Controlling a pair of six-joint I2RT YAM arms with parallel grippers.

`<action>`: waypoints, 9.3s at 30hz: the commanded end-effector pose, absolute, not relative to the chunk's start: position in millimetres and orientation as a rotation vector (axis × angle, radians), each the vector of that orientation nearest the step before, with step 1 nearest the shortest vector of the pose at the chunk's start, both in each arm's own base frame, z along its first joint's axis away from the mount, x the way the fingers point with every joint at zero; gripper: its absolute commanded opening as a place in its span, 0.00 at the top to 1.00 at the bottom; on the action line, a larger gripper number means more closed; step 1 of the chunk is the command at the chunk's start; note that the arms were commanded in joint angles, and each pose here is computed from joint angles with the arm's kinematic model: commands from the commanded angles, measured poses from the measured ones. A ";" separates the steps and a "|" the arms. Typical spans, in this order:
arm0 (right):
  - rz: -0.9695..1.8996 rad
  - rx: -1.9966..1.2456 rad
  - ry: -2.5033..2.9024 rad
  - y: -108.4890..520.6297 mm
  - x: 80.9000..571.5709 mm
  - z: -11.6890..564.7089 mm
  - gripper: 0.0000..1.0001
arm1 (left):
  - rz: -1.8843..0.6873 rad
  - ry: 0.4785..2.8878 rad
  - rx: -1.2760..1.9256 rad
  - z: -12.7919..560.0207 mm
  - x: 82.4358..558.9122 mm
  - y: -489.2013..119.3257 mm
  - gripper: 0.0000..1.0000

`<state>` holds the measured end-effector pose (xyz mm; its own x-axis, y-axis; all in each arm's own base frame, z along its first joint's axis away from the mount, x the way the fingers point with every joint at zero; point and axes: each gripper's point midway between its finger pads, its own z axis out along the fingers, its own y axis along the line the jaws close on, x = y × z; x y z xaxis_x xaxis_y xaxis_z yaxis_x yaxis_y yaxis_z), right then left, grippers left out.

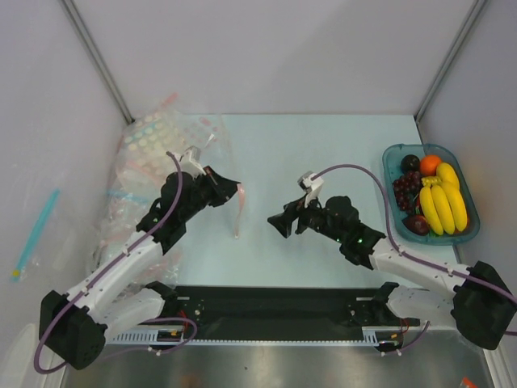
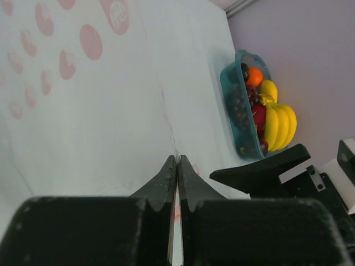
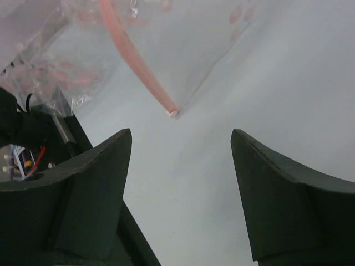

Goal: Place the food in the zip-top bag and seal the zipper
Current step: Open the zipper of the food storage bag.

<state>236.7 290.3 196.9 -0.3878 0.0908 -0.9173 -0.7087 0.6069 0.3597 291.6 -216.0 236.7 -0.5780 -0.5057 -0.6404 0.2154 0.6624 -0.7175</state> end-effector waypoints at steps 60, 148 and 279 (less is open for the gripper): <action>0.450 -0.491 1.600 338.8 248.8 191.4 0.62 | -1.025 1.796 -0.176 270.6 263.9 -236.1 0.89; 0.781 0.250 1.948 200.2 311.7 203.7 1.00 | -0.595 1.663 0.428 296.6 250.2 -305.2 0.00; 0.843 0.073 2.032 229.9 315.7 165.9 0.93 | -0.269 1.986 0.531 202.7 282.7 -357.4 1.00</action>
<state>312.2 227.7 148.0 -0.6355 0.3444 -0.6910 -0.2250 0.7735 0.5924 279.8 -350.7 195.4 -0.3930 0.3024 -0.8684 0.4801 0.8729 0.0867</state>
